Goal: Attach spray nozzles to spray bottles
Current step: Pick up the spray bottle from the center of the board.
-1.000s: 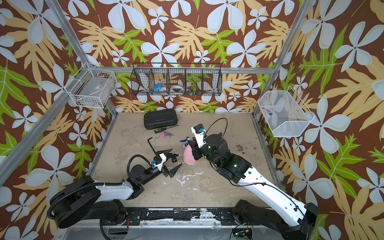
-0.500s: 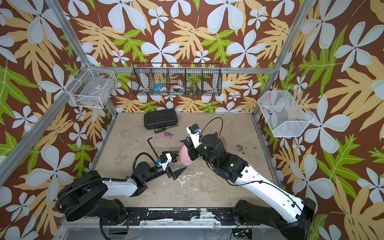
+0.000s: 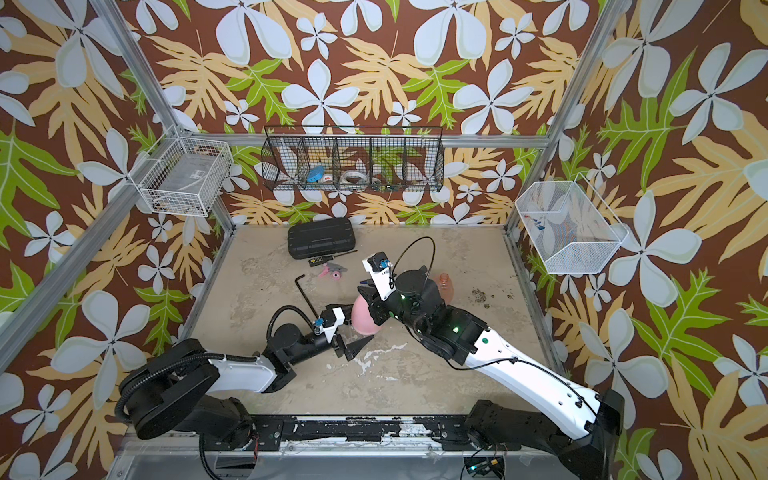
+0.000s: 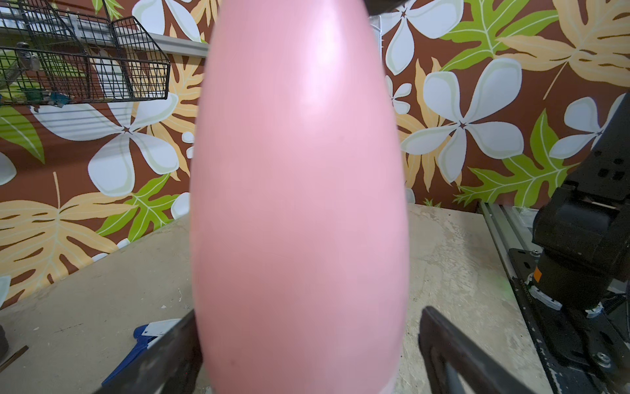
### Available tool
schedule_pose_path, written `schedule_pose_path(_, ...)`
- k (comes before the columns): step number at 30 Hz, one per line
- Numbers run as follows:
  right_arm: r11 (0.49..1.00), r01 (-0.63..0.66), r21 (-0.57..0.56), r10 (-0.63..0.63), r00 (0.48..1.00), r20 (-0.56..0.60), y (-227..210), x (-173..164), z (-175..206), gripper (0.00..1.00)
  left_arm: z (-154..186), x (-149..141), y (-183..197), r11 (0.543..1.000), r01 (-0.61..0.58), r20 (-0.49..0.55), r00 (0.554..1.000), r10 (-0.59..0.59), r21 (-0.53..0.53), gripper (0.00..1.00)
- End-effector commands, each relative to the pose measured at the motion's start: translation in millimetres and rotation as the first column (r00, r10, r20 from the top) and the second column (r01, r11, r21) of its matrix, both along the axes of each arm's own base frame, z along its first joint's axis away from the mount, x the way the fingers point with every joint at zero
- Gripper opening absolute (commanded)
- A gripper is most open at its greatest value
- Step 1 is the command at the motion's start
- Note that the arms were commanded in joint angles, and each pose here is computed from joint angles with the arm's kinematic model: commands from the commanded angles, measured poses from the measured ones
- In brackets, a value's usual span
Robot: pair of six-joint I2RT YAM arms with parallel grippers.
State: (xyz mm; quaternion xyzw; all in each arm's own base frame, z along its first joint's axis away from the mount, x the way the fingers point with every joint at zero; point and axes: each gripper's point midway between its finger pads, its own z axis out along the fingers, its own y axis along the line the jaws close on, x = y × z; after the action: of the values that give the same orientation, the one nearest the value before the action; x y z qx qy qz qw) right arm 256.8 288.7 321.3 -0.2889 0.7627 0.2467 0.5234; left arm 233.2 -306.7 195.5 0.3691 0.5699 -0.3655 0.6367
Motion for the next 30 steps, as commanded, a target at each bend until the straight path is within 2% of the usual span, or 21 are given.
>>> schedule_pose_path(1,0.999,-0.022,0.030,0.021,0.999,0.026,7.5,-1.0,10.3,0.06,10.1,0.6,1.2,0.999,-0.007,0.011,1.000,0.008,-0.040,0.98)
schedule_pose_path(9,0.999,-0.039,0.030,0.038,0.999,0.033,16.9,-3.2,12.6,0.06,9.9,1.3,0.6,0.999,-0.008,0.003,1.000,0.008,-0.050,0.98)
schedule_pose_path(18,0.999,-0.041,0.022,0.041,0.999,0.029,19.9,-4.5,9.7,0.06,9.5,-1.8,8.0,0.998,-0.026,0.025,0.999,0.028,-0.051,0.86)
schedule_pose_path(24,0.998,-0.056,0.019,0.055,0.998,0.026,26.6,-8.2,8.5,0.08,5.1,-2.4,13.2,0.998,-0.047,0.016,0.999,0.047,-0.044,0.84)
schedule_pose_path(27,0.998,-0.059,0.003,0.059,0.998,0.025,31.0,-9.8,5.6,0.10,5.4,-2.7,18.0,0.997,-0.065,0.019,0.998,0.066,-0.052,0.84)
schedule_pose_path(30,0.998,-0.062,-0.004,0.062,0.998,0.024,33.8,-10.7,6.5,0.18,7.4,-3.9,23.5,0.995,-0.083,0.024,0.996,0.084,-0.062,0.85)
